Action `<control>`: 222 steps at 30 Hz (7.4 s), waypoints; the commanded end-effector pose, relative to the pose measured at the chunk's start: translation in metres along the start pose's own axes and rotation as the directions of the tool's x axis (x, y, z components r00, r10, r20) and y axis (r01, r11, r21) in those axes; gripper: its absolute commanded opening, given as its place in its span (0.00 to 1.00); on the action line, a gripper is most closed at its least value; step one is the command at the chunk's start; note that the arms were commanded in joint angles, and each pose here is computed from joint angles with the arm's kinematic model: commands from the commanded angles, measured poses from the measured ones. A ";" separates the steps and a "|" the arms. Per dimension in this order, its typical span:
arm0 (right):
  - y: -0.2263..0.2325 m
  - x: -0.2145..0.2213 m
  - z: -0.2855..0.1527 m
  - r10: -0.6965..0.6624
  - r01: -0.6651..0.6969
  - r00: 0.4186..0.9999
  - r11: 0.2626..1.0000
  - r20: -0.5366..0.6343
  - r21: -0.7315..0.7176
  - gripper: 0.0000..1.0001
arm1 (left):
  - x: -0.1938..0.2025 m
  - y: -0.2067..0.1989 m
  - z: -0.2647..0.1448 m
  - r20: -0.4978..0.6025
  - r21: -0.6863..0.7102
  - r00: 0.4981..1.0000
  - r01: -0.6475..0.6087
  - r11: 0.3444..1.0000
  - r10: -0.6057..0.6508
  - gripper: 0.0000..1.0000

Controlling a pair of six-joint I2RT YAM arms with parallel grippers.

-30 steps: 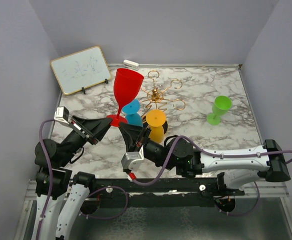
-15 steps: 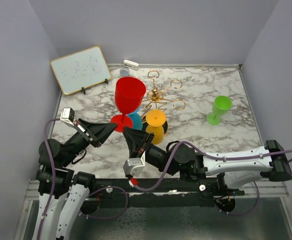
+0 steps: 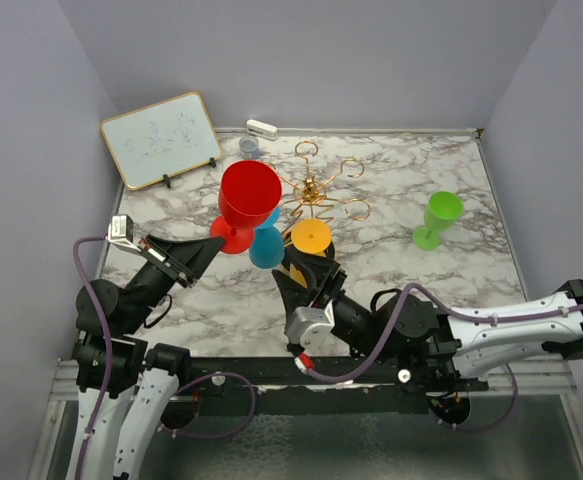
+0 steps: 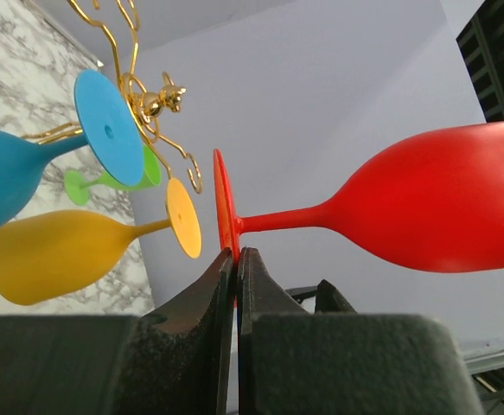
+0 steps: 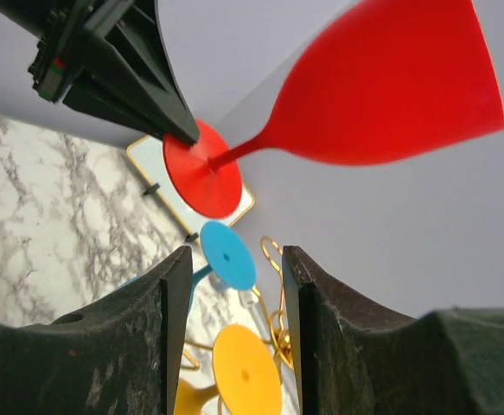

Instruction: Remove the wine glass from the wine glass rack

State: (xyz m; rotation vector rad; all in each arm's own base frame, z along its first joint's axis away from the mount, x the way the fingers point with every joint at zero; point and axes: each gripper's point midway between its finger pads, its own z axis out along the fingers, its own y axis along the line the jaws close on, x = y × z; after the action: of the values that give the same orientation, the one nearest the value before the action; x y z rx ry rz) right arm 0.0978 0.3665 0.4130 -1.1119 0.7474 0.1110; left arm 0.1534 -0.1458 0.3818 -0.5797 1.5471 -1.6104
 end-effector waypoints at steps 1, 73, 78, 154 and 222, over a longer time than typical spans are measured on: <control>-0.028 0.018 -0.021 0.162 -0.154 0.975 0.986 -0.149 0.065 0.46 | -0.011 -0.007 -0.007 0.088 0.029 0.990 -0.117 0.993 0.114 0.00; -0.137 0.072 0.027 0.897 -0.948 0.236 0.297 -0.374 0.116 0.01 | -0.031 -0.014 0.042 -0.049 -0.051 0.862 -0.507 0.861 0.505 0.39; -0.155 0.073 0.017 0.918 -0.929 0.267 0.326 -0.294 0.173 0.01 | -0.042 -0.006 0.035 -0.008 -0.128 0.841 -0.537 0.834 0.541 0.57; -0.224 0.520 -0.226 0.983 -0.035 -0.157 0.091 -0.095 0.995 0.35 | -0.086 0.203 -0.008 -0.237 -0.634 0.684 -0.647 0.424 0.690 0.56; -0.025 0.154 -0.042 0.863 -0.844 -0.467 -0.371 -0.191 0.387 0.40 | -0.093 0.201 -0.015 -0.190 -0.677 0.690 -0.607 0.416 0.698 0.56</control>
State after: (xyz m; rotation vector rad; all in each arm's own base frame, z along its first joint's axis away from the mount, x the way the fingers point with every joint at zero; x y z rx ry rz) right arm 0.1895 0.2746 0.3148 0.0352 2.1459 1.4982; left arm 0.2415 -0.0496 0.2025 -0.3327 1.9660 -0.3295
